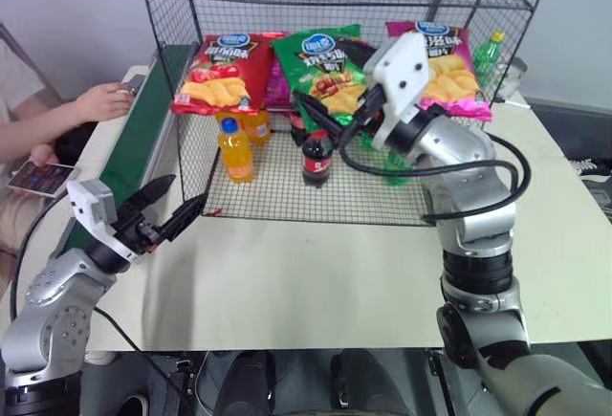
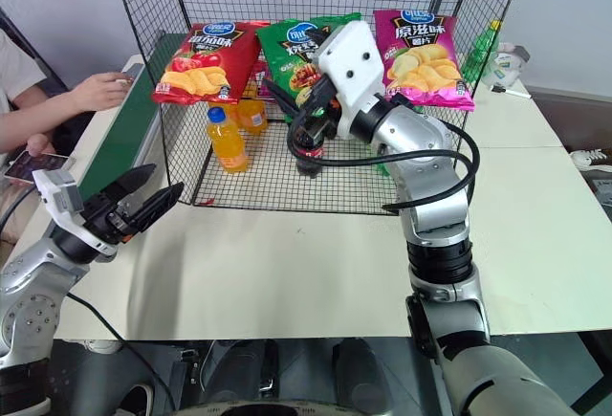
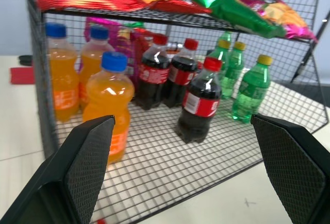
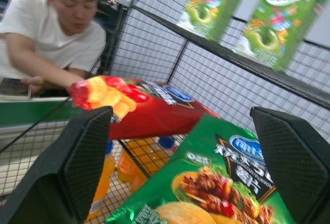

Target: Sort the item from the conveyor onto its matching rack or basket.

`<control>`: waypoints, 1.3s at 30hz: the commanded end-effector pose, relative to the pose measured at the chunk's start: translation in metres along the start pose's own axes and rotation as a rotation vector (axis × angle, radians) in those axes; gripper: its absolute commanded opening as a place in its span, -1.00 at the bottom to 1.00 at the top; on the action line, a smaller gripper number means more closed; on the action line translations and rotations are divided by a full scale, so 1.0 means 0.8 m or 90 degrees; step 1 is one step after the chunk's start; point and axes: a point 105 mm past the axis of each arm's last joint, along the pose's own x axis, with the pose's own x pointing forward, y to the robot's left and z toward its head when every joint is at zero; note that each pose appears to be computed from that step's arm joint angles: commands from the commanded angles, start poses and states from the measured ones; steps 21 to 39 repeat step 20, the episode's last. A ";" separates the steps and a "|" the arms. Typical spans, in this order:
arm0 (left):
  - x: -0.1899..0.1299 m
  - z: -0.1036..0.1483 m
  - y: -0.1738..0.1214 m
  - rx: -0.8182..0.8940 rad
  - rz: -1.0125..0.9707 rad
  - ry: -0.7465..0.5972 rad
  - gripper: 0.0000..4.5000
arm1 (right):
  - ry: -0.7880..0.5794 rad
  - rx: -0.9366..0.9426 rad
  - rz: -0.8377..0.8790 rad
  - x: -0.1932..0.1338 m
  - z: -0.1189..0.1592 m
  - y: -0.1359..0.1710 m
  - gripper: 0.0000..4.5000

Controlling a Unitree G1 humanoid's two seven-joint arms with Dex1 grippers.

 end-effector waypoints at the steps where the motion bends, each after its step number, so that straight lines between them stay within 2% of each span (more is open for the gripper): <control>1: 0.004 0.011 -0.008 0.031 -0.014 -0.008 1.00 | -0.043 0.000 0.005 -0.006 0.012 0.001 0.97; 2: 0.004 0.011 -0.009 0.031 -0.016 -0.008 1.00 | -0.049 0.006 0.013 -0.008 0.013 0.002 0.97; 4: -0.003 0.013 -0.008 0.041 -0.016 0.009 1.00 | -0.084 0.097 0.053 -0.023 0.023 0.004 0.97; 7: -0.017 0.015 0.001 0.061 0.006 0.040 1.00 | -0.117 0.178 0.137 -0.063 0.030 0.008 0.97; 10: -0.031 0.019 0.013 0.084 0.028 0.068 1.00 | -0.066 0.235 0.202 -0.114 0.010 0.010 0.97; 13: -0.043 0.016 0.022 0.097 0.043 0.104 1.00 | 0.036 0.253 0.232 -0.162 -0.022 0.014 0.97; 16: -0.048 0.007 0.030 0.103 0.058 0.138 1.00 | 0.132 0.273 0.216 -0.209 -0.064 0.010 0.97; 19: -0.052 0.003 0.037 0.116 0.055 0.146 1.00 | 0.207 0.242 0.199 -0.248 -0.098 0.004 0.97; 39: -0.052 0.003 0.040 0.117 0.053 0.147 1.00 | 0.215 0.234 0.188 -0.254 -0.104 0.001 0.97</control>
